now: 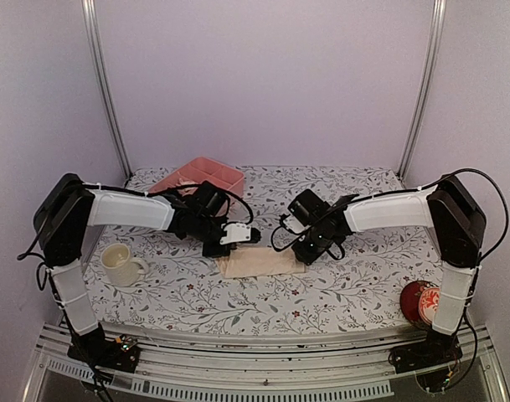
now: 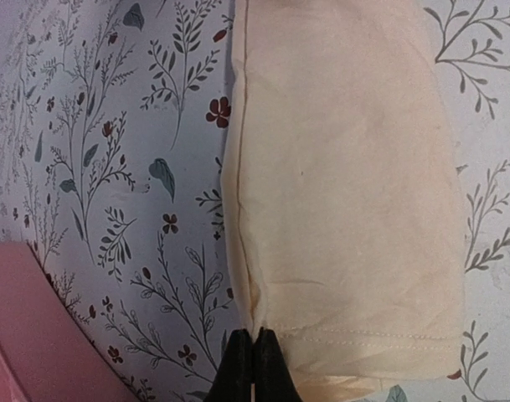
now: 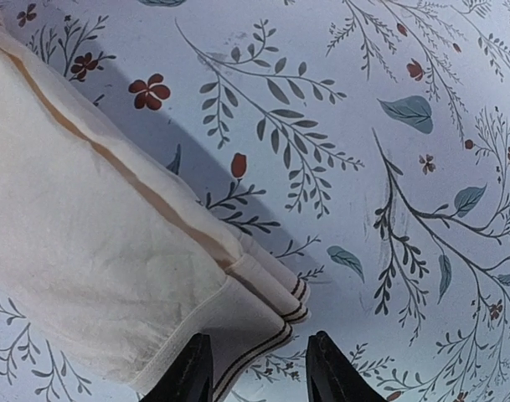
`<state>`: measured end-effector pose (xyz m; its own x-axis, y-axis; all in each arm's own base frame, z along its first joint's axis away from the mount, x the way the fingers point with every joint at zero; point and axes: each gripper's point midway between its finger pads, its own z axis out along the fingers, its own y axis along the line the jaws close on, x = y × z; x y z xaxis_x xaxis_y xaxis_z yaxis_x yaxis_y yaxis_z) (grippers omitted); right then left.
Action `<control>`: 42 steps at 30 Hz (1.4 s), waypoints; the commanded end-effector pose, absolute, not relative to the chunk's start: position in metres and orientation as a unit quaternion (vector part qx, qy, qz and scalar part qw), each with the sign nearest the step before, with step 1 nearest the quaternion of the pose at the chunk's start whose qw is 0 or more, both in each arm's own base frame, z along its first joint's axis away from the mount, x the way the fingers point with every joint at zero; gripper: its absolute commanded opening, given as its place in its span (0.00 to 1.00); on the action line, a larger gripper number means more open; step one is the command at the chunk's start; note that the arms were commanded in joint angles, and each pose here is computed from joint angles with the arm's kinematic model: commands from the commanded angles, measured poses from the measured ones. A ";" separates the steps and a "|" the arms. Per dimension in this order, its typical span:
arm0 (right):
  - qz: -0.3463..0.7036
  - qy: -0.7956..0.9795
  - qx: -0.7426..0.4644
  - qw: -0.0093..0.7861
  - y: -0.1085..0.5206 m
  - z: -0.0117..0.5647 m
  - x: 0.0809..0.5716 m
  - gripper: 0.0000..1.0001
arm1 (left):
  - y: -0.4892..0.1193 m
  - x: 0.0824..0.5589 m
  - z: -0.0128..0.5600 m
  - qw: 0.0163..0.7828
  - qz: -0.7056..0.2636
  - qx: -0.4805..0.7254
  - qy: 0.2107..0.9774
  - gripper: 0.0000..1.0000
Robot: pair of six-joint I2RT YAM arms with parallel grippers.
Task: Roll the underwear
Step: Fold the underwear at the center of the board.
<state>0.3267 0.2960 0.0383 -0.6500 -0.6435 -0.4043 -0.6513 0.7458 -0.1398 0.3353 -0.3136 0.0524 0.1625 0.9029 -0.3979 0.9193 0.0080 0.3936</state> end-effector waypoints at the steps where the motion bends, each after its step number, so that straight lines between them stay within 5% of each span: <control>1: -0.019 0.907 -0.338 0.249 0.294 0.038 0.346 0.41 | -0.307 0.349 0.041 0.287 0.003 0.691 0.663 0.00; 13: -0.042 0.914 -0.313 0.255 0.286 0.024 0.353 0.51 | -0.298 0.352 0.026 0.267 0.023 0.689 0.673 0.01; 19: -0.053 0.917 -0.312 0.242 0.281 0.013 0.350 0.51 | -0.293 0.355 0.031 0.269 0.034 0.683 0.678 0.35; 35: 0.021 0.905 -0.259 0.336 0.296 0.107 0.358 0.63 | -0.287 0.406 0.132 0.429 0.087 0.572 0.693 0.89; 39: 0.080 0.901 -0.245 0.349 0.302 0.130 0.351 0.66 | -0.285 0.407 0.145 0.443 0.081 0.565 0.691 0.91; 42: 0.184 0.893 -0.253 0.325 0.319 0.130 0.336 0.61 | -0.300 0.384 0.144 0.430 0.018 0.594 0.680 0.73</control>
